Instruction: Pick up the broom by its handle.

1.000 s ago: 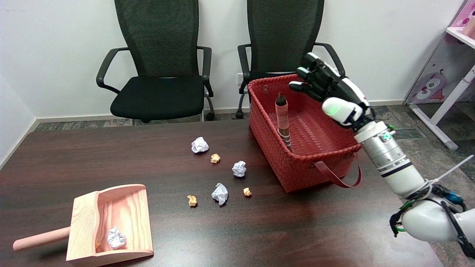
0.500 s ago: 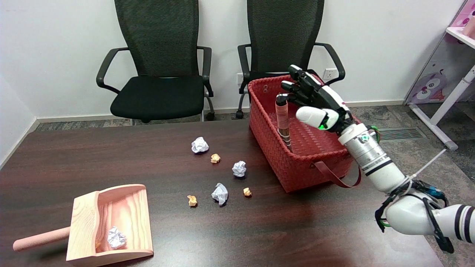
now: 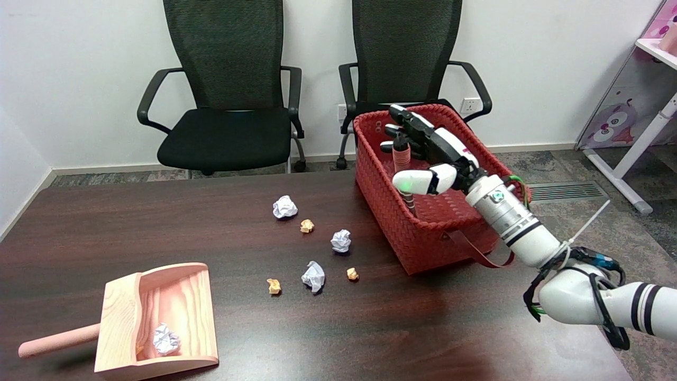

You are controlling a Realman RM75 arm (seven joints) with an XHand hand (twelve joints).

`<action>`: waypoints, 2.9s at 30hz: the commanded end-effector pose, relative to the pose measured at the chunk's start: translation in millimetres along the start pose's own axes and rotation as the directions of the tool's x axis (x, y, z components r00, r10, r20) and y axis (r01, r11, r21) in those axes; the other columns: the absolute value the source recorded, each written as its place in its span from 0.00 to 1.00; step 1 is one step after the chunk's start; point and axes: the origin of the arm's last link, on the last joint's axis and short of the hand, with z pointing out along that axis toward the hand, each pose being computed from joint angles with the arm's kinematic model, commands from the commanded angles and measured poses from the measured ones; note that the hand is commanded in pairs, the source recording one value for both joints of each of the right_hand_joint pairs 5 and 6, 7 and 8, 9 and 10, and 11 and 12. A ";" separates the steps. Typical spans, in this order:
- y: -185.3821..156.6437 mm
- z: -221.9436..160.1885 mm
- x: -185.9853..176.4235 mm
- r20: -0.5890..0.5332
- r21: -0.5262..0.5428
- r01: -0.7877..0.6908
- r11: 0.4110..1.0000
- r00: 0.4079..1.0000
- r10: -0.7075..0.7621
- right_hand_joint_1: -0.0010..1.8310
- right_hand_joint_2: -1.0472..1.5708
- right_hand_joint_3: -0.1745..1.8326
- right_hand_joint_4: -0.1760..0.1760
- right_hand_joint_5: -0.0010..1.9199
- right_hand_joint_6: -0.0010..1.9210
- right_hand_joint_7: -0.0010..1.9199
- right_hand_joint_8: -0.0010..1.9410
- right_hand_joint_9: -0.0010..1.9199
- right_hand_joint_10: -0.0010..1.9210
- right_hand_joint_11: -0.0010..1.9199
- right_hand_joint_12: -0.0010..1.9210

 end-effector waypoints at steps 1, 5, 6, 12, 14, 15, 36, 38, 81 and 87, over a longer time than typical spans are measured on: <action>1.0 13.7 -13.5 0.064 -0.026 0.097 0.995 0.993 -0.096 0.49 0.41 0.40 0.02 0.04 0.04 0.04 0.04 0.12 0.12 0.23 0.23; 0.1 13.8 -14.8 0.067 -0.023 0.094 0.995 0.994 -0.092 0.49 0.41 0.41 0.01 0.05 0.05 0.05 0.04 0.13 0.13 0.24 0.24; -0.1 13.9 -14.9 0.067 -0.023 0.093 0.995 0.994 -0.092 0.49 0.40 0.41 0.01 0.05 0.05 0.05 0.05 0.13 0.13 0.25 0.25; -1.3 14.3 -15.9 0.068 -0.019 0.090 0.996 0.994 -0.089 0.49 0.41 0.40 0.00 0.06 0.06 0.06 0.06 0.17 0.17 0.28 0.28; -2.0 14.5 -16.4 0.069 -0.017 0.089 0.996 0.994 -0.087 0.48 0.41 0.40 0.00 0.06 0.06 0.06 0.06 0.20 0.20 0.35 0.35; -2.1 14.6 -16.5 0.069 -0.017 0.088 0.996 0.994 -0.087 0.47 0.41 0.40 0.00 0.06 0.06 0.06 0.06 0.22 0.22 0.43 0.43; 3.4 12.0 -19.4 0.052 -0.034 0.063 0.997 0.997 -0.061 0.46 0.47 0.45 0.00 0.24 0.24 0.24 0.24 0.48 0.48 0.90 0.90; 4.7 12.0 -20.3 0.046 -0.033 0.059 0.998 0.997 -0.057 0.46 0.47 0.45 0.00 0.27 0.27 0.27 0.27 0.50 0.50 0.90 0.90; -11.0 35.4 -13.0 -0.104 -0.009 0.058 0.998 0.993 -0.058 0.37 0.59 0.46 0.52 1.00 1.00 1.00 0.99 1.00 1.00 1.00 1.00; -21.8 38.9 -8.3 -0.168 0.007 0.092 0.996 0.982 -0.090 0.42 0.64 0.43 0.50 1.00 1.00 1.00 0.99 1.00 1.00 1.00 1.00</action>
